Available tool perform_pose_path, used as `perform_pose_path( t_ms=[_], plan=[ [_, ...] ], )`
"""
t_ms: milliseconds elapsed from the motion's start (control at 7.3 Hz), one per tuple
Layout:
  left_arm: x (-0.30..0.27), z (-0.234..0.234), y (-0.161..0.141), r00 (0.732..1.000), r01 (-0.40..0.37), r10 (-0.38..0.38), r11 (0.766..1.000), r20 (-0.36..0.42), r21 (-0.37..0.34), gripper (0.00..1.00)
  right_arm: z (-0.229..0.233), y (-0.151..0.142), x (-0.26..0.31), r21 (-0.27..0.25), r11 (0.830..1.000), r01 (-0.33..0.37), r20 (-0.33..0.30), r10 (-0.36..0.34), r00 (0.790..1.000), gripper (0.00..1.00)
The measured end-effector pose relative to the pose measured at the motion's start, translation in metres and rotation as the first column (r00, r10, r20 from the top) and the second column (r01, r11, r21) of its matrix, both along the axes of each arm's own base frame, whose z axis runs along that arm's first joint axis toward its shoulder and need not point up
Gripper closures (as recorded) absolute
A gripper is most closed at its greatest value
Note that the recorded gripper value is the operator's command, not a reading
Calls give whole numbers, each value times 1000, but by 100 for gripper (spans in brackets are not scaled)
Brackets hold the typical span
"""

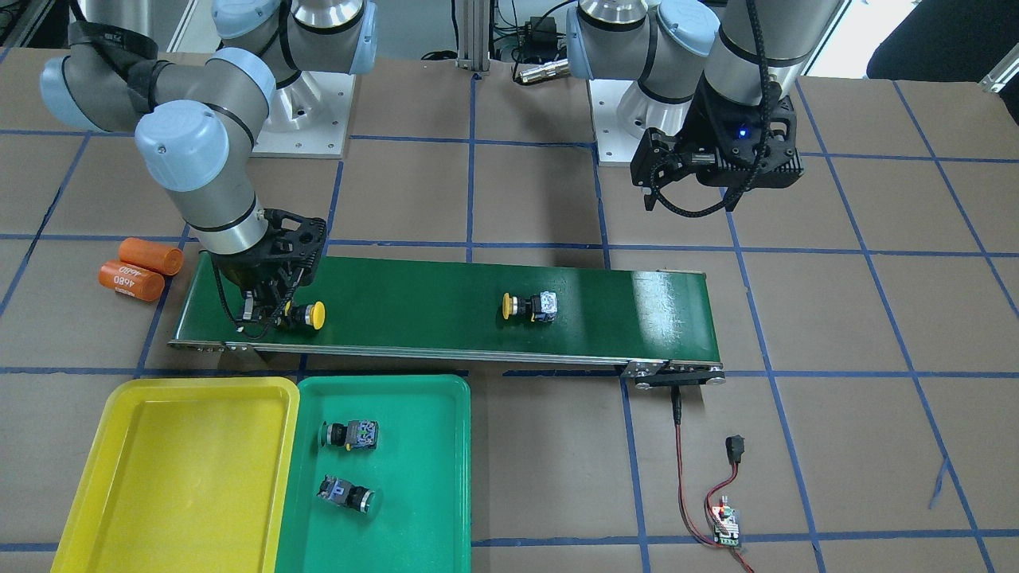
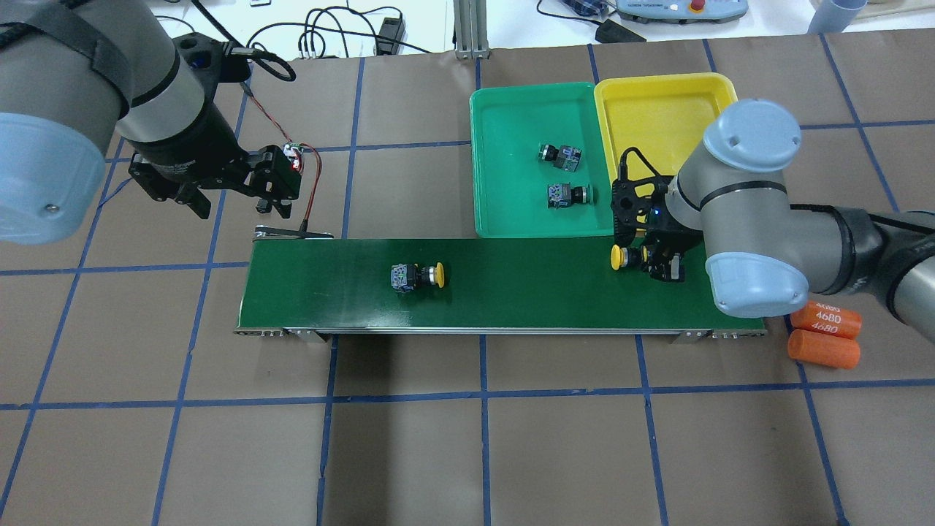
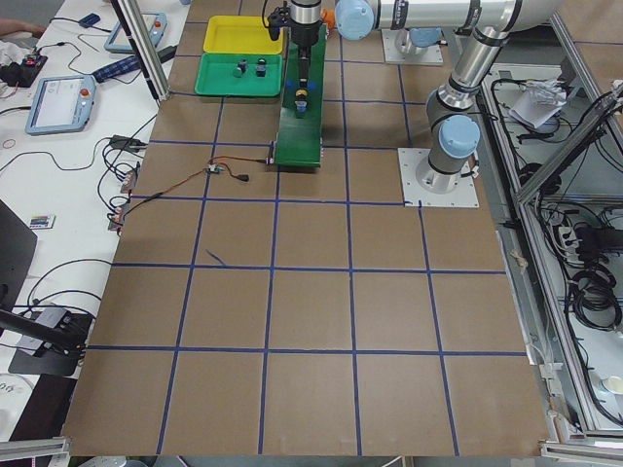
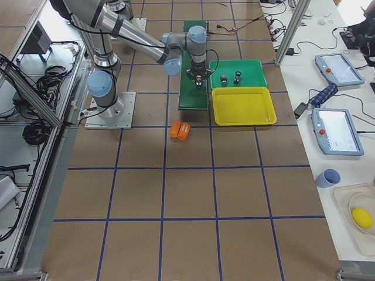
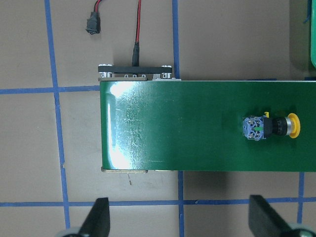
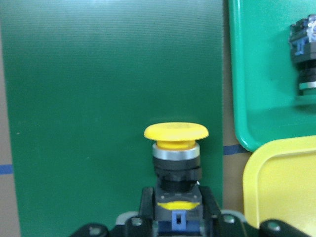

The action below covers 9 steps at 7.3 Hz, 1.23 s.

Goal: Sort buttons by color to trays
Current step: 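Carry the yellow button into the yellow tray and open the right gripper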

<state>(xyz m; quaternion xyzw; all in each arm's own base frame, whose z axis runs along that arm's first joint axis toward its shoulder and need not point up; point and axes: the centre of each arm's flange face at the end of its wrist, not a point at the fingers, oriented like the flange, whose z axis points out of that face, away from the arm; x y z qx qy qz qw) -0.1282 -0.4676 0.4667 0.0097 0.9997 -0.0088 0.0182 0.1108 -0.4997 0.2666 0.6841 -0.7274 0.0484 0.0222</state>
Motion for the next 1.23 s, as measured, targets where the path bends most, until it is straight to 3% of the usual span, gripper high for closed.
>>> perform_pose_path(
  t_ms=[274,548,685,822,959,1233],
  plan=[
    [0,-1,-1,1000,-4,4,1000,0,3,0,11,-53,-11,-42,999,-6,-7,6,1000,68],
    [0,-2,-1,1000,-4,4,1000,0,4,0,-1,-114,-57,-36,999,-35,-29,34,999,68],
    [0,-2,-1,1000,-4,4,1000,0,4,0,-7,-131,-88,-25,998,-64,-50,63,997,64],
    [0,-2,-1,1000,-4,4,1000,-1,4,0,-11,-138,-112,-17,995,-94,-63,92,994,30],
    [-1,-2,-1,1000,-4,4,1000,0,4,0,-14,-139,-125,-9,995,-103,-68,102,992,12],
    [-1,-2,-1,1000,-6,6,1000,-1,4,0,-18,-138,-132,3,994,-105,-66,105,992,11]
  ],
)
